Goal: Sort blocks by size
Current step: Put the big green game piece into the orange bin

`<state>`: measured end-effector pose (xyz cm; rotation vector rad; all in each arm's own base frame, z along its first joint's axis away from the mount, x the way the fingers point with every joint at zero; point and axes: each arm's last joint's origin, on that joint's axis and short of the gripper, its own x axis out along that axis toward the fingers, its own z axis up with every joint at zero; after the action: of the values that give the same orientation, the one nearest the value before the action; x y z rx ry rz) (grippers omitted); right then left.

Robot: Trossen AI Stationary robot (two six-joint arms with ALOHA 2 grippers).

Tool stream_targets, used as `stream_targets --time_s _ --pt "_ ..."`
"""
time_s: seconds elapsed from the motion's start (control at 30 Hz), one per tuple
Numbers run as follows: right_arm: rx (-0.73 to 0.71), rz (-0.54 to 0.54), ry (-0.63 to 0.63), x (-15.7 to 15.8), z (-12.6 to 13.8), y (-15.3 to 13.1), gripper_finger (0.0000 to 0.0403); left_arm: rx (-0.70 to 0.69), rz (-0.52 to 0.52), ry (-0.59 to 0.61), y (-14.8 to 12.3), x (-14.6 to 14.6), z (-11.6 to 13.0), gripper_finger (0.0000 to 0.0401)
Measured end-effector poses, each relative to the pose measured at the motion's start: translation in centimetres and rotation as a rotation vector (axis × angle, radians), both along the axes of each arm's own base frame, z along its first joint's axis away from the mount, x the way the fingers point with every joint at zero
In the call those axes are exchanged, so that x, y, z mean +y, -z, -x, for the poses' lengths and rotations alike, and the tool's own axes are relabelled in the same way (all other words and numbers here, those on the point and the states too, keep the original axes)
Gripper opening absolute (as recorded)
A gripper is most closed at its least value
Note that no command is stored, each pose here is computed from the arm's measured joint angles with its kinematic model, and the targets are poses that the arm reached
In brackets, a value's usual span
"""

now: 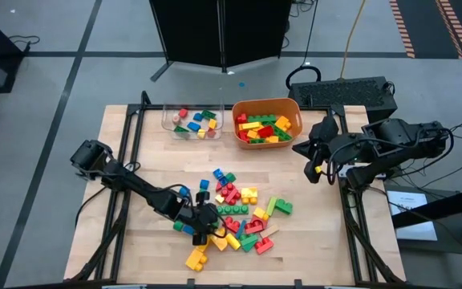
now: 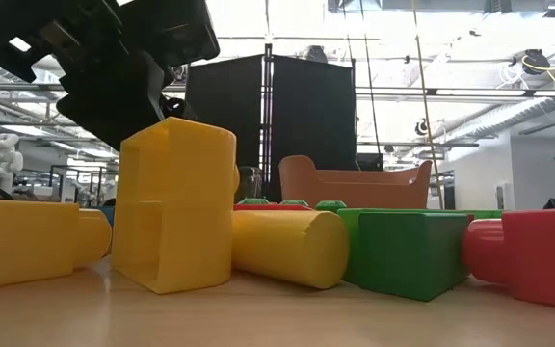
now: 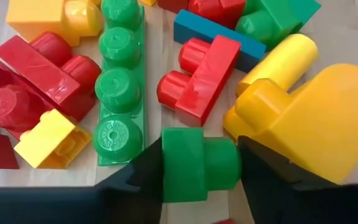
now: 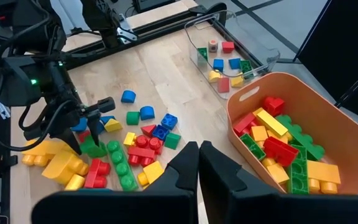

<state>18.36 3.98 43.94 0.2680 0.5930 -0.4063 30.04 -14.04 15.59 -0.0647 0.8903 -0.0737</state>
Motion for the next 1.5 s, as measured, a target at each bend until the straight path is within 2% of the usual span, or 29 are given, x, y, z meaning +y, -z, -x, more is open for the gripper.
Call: stream_targets --time_s 0.07,0.27,0.43,0.6,0.73,0.87,0.97,1.03,1.17,1.23,1.37,1.5 --pt "0.000 0.000 0.000 0.0 0.0 0.0 0.0009 0.000 0.002 -0.002 0.0 0.0 0.0 0.0148" --pt "0.002 0.005 -0.004 0.0 0.0 0.0 0.0009 0.007 0.057 -0.051 -0.5 0.2 0.1 0.0137" --pt "0.002 0.006 -0.004 0.0 0.0 0.0 0.0009 0.012 0.060 -0.083 -2.4 1.2 0.8 0.0101" --pt "0.006 0.017 -0.013 0.0 0.0 0.0 0.0009 -0.060 0.053 -0.104 -6.3 3.2 0.7 0.0066" --pt "0.009 0.025 -0.018 0.0 0.0 0.0 0.0009 -0.156 0.010 -0.127 -9.2 5.5 0.6 0.0041" --pt "0.011 0.037 -0.026 0.0 0.0 0.0 0.0009 -0.249 -0.117 -0.147 -11.8 8.6 -0.2 0.0011" --pt "0.006 0.036 -0.027 0.0 0.0 -0.1 0.0009 -0.261 -0.146 -0.189 -12.9 11.1 -0.7 0.0004" --pt "0.007 0.034 -0.027 0.0 0.0 0.0 0.0009 -0.225 -0.113 -0.185 -12.9 12.2 -0.6 0.0015" --pt "0.012 0.033 -0.026 0.0 0.0 0.0 0.0009 0.110 -0.029 -0.051 -9.9 11.6 1.3 0.0060" --pt "0.013 0.035 -0.028 0.0 0.0 0.0 0.0009 0.204 -0.016 0.014 -8.9 10.8 1.8 0.0089" --pt "0.015 0.040 -0.031 0.0 0.0 0.0 0.0009 0.160 -0.012 0.152 -8.5 8.8 1.2 0.0149" --pt "0.019 0.048 -0.038 0.0 0.0 0.0 0.0009 0.143 -0.013 0.187 -7.4 7.6 0.2 0.0200"
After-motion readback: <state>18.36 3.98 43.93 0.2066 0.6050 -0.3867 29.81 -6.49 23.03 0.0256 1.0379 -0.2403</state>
